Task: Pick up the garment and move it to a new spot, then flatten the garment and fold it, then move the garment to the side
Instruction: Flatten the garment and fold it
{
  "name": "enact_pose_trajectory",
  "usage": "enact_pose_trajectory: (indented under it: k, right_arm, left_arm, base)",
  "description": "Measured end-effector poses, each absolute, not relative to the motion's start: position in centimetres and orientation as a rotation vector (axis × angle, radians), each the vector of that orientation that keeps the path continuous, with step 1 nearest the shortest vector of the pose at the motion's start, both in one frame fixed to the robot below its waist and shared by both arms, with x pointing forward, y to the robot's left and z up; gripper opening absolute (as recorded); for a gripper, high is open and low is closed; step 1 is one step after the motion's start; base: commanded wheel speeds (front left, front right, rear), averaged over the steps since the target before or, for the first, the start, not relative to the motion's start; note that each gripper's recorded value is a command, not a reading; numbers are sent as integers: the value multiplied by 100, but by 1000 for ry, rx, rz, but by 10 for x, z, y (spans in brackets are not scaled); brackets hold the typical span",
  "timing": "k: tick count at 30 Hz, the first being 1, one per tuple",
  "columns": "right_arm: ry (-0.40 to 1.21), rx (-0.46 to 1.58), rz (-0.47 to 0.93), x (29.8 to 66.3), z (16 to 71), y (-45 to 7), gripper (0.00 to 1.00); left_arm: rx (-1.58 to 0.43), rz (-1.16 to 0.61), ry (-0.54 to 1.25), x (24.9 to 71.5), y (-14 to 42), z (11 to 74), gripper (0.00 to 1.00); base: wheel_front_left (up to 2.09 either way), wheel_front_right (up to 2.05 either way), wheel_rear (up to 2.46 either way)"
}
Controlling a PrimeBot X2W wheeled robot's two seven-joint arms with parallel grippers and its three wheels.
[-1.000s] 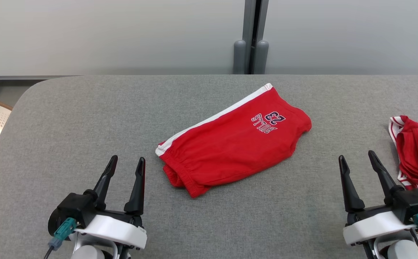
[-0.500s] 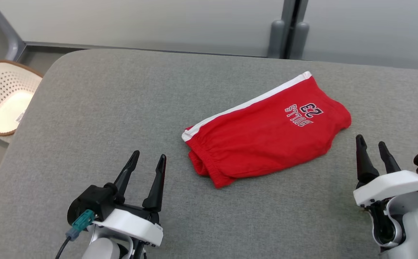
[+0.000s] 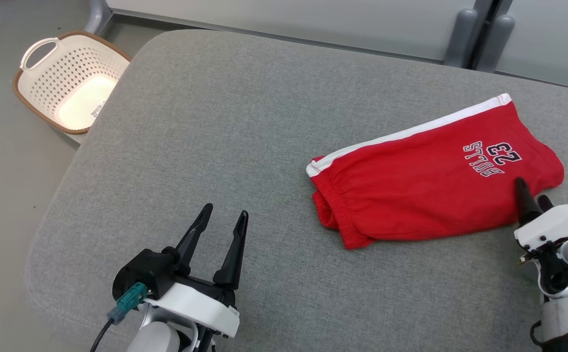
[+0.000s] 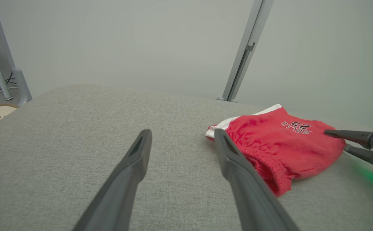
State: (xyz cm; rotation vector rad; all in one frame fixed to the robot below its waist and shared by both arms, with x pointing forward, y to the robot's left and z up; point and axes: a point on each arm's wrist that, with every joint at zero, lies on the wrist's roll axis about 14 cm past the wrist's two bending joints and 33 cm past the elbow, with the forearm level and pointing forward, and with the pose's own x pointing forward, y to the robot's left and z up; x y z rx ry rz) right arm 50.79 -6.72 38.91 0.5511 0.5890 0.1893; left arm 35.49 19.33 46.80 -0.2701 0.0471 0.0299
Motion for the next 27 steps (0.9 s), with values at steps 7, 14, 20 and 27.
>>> enact_pose_trajectory:
  k: [7,14,20,27]
  right_arm:
    - [663,570,162,524,376,-61,100]
    - [724,568,169,547,368,-44,100]
    - [710,573,165,554,371,-39,0]
    - [607,630,138,551,390,-48,0]
  left_arm:
    - [-267,52,41,354,200,471,100]
    - [-272,73,55,357,204,468,100]
    - [-272,81,62,356,206,465,100]
    - [-262,54,55,357,199,467,100]
  base:
    - [0,0,0]
    - [0,0,0]
    - [0,0,0]
    - [0,0,0]
